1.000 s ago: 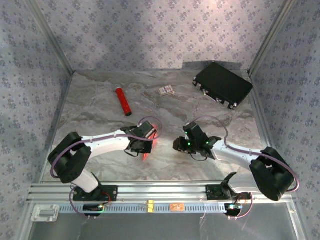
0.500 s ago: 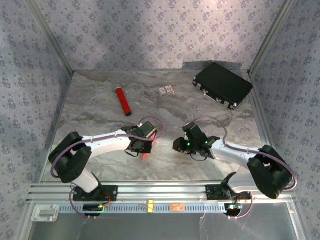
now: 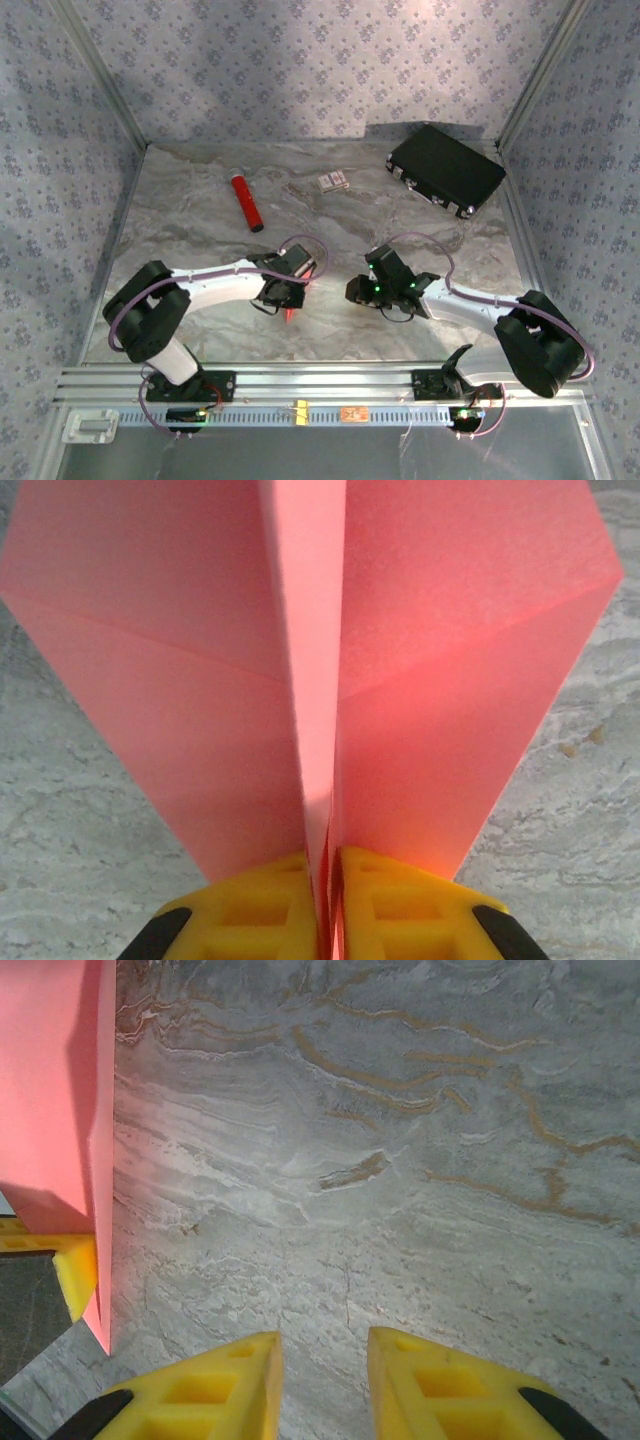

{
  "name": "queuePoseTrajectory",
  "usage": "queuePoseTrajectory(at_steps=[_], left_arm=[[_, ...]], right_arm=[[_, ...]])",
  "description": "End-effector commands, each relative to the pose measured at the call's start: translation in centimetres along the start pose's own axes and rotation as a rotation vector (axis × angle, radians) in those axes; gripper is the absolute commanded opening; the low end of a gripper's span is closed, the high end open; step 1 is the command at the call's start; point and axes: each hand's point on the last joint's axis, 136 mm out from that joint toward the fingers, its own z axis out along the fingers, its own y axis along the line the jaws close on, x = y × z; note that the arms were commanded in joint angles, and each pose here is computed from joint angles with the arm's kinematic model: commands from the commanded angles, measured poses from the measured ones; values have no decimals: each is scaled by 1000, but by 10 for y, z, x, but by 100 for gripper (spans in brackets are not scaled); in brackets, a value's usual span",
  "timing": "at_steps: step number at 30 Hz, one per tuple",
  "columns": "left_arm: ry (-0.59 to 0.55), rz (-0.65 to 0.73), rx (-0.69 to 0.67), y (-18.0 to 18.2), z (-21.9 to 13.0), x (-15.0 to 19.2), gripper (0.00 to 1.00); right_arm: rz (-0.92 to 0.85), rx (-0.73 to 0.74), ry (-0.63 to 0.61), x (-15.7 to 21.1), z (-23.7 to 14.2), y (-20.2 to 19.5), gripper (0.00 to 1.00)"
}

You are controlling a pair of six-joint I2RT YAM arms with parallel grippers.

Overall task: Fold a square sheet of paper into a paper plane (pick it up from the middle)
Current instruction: Turn over a paper plane at the center of the table.

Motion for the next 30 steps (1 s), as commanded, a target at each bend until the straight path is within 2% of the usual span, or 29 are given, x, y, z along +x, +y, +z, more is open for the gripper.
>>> queuePoseTrajectory(at_steps=[1,15,23,25,30], left_arm=[[19,13,2,-4,2,1,12],[70,-13,-123,10,22,15,18],[73,-62,-155,-3,30,15,26],[73,-84,-160,-6,32,16,32],[64,-134,-145,-11,34,14,32]], right_arm=[[-16,-3,5,-2,0,6,30],[-49,6,-14,-7,-15,10,30],[-46,-2,-46,-7,-30,3,31],[-38,-9,-52,-8,-33,0,31],[-20,-23,-67,-10,-41,-6,32]])
